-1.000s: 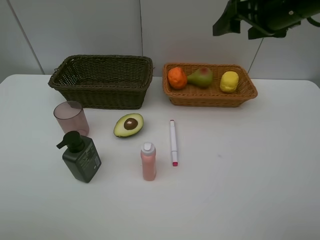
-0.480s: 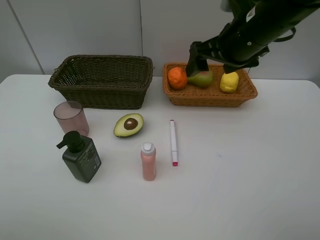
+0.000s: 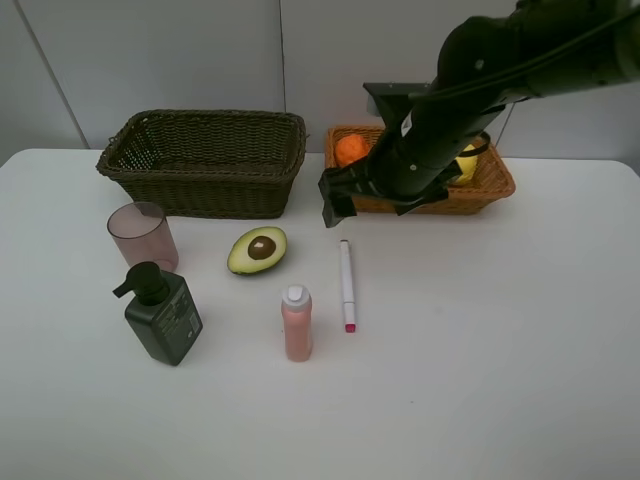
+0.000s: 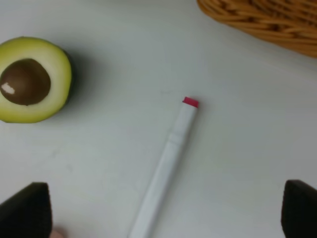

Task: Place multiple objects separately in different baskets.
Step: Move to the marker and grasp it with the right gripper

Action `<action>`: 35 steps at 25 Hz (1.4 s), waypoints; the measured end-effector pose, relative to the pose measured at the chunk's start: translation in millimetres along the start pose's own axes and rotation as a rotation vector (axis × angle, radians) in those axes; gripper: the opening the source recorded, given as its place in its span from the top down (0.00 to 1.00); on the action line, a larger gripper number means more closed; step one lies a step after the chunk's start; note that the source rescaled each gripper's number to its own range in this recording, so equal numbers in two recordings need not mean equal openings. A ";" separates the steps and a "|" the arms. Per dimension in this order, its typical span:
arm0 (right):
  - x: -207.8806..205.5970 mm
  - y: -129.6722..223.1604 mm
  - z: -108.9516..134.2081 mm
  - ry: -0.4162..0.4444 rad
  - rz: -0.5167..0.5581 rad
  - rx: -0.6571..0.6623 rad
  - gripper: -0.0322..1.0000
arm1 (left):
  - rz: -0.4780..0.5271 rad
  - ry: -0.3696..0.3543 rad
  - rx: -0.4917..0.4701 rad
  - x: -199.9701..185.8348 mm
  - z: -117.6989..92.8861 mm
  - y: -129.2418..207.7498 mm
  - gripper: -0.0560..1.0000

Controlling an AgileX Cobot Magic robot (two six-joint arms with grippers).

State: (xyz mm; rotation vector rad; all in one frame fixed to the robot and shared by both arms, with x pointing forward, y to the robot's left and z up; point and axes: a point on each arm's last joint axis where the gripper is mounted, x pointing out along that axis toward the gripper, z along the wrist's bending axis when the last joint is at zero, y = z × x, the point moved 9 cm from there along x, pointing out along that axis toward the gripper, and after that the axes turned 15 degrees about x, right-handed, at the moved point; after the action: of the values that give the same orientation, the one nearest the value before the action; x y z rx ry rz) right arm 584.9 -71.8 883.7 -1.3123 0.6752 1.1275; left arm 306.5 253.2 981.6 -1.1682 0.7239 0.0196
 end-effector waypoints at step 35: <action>82.5 39.6 -17.5 0.064 0.157 0.018 0.03 | 0.000 0.000 0.000 0.0 0.0 0.0 0.00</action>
State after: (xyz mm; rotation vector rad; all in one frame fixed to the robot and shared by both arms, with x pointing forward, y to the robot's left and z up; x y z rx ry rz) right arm 581.9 -72.3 790.6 -1.3020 0.8460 1.2061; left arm 306.5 253.2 981.6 -1.1682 0.7239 0.0196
